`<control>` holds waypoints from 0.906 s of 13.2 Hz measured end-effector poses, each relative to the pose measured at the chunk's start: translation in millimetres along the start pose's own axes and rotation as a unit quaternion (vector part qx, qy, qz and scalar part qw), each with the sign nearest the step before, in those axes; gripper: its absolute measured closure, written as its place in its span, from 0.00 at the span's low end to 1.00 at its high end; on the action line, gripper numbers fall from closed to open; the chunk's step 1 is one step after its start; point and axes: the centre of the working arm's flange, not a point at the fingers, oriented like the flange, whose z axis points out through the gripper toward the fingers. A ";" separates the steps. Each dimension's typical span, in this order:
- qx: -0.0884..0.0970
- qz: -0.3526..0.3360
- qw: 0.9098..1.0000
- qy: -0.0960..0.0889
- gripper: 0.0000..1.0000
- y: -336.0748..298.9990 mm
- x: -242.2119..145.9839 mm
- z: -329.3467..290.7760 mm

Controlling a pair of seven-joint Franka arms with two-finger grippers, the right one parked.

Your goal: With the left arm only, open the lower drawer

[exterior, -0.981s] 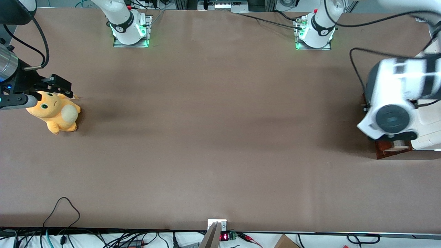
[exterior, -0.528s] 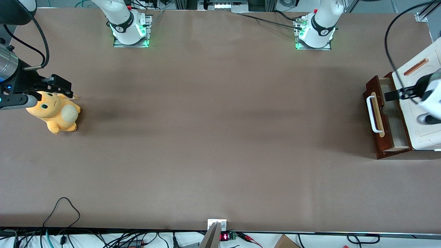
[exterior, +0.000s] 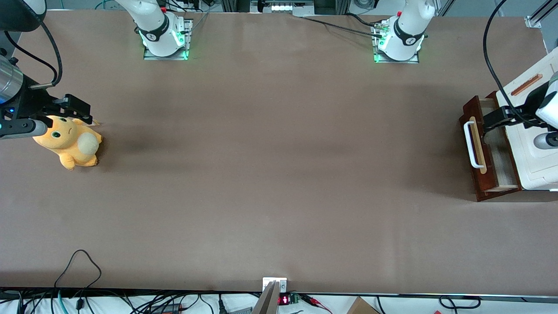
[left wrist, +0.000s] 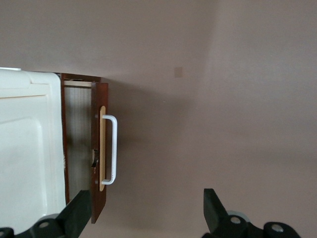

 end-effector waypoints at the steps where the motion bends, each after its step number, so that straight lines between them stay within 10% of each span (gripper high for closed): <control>1: -0.005 0.004 1.000 0.002 0.00 0.7 0.4 -0.6; 12: -0.011 0.024 0.999 0.023 0.00 14.5 -11.5 30.6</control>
